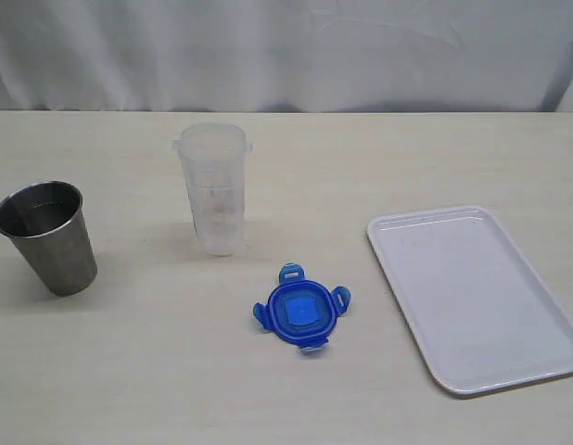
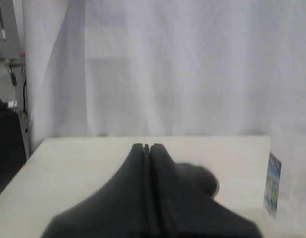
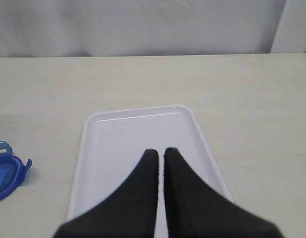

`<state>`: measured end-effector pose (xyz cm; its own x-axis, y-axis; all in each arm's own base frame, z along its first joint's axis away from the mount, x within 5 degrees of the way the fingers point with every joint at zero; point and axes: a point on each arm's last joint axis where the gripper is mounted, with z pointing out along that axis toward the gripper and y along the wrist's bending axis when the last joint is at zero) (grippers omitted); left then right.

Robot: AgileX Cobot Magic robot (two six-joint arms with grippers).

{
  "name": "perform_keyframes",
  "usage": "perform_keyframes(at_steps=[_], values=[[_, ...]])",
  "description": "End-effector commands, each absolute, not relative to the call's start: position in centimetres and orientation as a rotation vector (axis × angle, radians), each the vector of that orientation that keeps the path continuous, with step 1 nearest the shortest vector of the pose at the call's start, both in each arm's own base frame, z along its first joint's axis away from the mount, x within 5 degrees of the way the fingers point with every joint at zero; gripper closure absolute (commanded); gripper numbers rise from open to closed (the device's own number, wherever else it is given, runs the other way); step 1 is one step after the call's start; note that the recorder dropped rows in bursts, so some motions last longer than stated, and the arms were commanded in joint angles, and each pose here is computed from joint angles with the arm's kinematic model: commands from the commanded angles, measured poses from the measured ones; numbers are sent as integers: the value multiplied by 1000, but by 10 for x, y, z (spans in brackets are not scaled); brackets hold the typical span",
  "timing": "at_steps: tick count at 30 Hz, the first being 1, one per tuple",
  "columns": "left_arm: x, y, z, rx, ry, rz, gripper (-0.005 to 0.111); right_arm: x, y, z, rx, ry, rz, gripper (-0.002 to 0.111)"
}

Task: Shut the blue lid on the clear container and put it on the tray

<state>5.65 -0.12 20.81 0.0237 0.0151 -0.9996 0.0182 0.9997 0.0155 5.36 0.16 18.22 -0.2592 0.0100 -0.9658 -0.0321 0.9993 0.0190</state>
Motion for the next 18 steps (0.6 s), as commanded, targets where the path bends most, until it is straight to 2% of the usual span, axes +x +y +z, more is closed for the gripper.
perform_keyframes(at_steps=[1, 5, 7, 8, 9, 11, 12, 13, 15, 16, 18], values=[[54, 0, 227, -22, 1334, -34, 107, 53, 2, 182, -16, 1828, 42, 104], [52, 2, 235, -185, 1228, -240, 107, 53, 2, 182, -16, 1828, 42, 104], [49, 1, 242, -158, 1152, -230, 107, 53, 2, 182, -16, 1828, 42, 104], [47, 1, 246, -145, 1096, -224, 102, 53, 2, 182, -16, 1828, 42, 104], [46, 1, 248, -143, 1075, -224, 96, 53, 2, 182, -16, 1828, 42, 104], [44, 2, 251, -141, 1037, -225, 74, 53, 2, 182, -16, 1828, 42, 104], [44, 2, 252, -140, 1028, -225, 61, 53, 2, 182, -16, 1828, 42, 104], [42, 2, 254, -138, 997, -225, 38, 53, 2, 182, -16, 1828, 42, 104], [42, 2, 258, -135, 955, -224, 15, 53, 2, 182, -16, 1828, 42, 104], [44, 2, 259, -136, 955, -223, 12, 53, 2, 182, -16, 1828, 42, 104], [51, 0, 260, -94, 977, -196, 12, 53, 2, 182, -16, 1828, 42, 104]])
